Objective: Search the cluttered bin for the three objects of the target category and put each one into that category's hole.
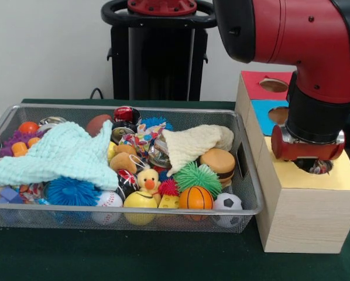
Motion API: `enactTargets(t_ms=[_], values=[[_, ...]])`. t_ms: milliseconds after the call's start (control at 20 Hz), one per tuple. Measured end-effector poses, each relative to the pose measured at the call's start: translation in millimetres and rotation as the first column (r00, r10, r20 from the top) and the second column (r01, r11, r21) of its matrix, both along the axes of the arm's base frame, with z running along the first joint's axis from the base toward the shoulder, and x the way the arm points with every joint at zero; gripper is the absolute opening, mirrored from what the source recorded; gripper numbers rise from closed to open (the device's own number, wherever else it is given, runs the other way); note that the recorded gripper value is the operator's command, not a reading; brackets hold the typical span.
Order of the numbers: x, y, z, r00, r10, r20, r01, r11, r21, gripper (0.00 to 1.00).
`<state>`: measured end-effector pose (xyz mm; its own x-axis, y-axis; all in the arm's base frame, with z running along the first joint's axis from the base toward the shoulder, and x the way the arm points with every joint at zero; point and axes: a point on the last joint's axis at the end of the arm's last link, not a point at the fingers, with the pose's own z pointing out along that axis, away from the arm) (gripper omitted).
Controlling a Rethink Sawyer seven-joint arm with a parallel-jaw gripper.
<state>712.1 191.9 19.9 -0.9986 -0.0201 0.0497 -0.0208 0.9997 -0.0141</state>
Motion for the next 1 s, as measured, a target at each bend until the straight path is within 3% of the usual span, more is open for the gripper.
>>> enactTargets(t_ms=[600, 1000], values=[[7.8, -5, 17, 0.9997, -0.015, 0.021, 0.015, 0.9998, 0.012, 0.00], [20.0, -3, 70, 0.9962, -0.022, 0.085, 0.019, 0.9994, 0.028, 0.00]])
